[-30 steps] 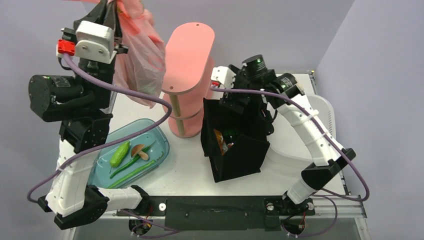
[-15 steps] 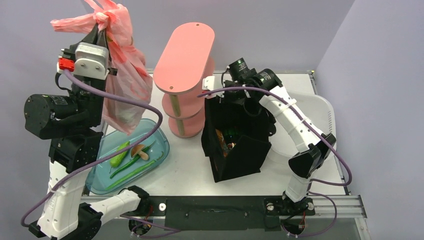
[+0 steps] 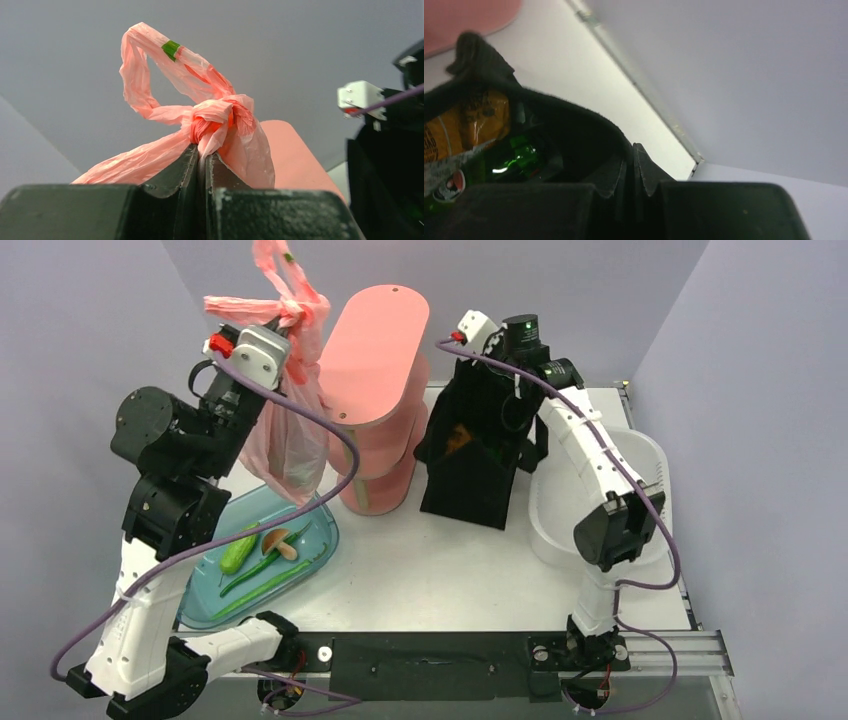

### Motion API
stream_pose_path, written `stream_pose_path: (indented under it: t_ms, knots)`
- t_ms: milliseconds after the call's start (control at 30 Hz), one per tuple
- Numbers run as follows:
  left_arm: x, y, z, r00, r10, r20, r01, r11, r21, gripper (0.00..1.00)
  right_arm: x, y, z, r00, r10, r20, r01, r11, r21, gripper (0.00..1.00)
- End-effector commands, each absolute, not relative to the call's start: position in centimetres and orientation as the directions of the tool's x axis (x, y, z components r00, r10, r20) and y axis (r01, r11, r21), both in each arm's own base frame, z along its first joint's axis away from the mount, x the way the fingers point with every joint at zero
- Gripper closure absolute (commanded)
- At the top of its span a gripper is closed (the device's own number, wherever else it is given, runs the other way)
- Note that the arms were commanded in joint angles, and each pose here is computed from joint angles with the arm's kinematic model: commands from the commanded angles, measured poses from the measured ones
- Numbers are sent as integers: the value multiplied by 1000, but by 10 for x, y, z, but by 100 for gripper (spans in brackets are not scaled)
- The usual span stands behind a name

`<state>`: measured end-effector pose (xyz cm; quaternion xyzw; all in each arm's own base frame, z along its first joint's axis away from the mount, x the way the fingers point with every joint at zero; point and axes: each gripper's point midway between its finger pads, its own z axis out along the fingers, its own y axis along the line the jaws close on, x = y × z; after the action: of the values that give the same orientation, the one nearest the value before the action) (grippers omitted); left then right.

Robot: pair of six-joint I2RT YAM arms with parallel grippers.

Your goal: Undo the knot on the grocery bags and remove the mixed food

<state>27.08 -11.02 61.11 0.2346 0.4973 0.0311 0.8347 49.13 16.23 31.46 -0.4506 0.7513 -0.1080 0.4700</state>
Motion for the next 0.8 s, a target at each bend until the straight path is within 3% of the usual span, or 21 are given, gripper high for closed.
stream_pose_path:
  t_ms: [0,267,467,533,600,667,767]
  knots:
    - [245,-145,635,604,160,-781,363,817,448,100,566,130,450,106,-620,-778,-82,774,-628,100]
    - [237,-193,630,603,80,-793,566,658,497,100,646,73,480,266,-558,-786,233,829,-509,100]
    - [228,-228,626,511,-26,-859,745,511,428,100,665,47,478,350,-506,-789,333,854,-400,96]
    - [224,-238,627,480,-62,-875,790,465,400,100,662,48,480,357,-471,-807,307,875,-375,80]
    - [217,-249,627,458,-85,-885,825,412,387,100,651,53,488,372,-449,-812,263,890,-372,56]
    - [208,-259,621,445,-90,-891,852,351,389,100,636,59,497,381,-430,-818,211,902,-376,43]
    - [200,-278,590,406,-47,-913,887,260,381,100,606,66,517,383,-401,-832,135,915,-380,35]
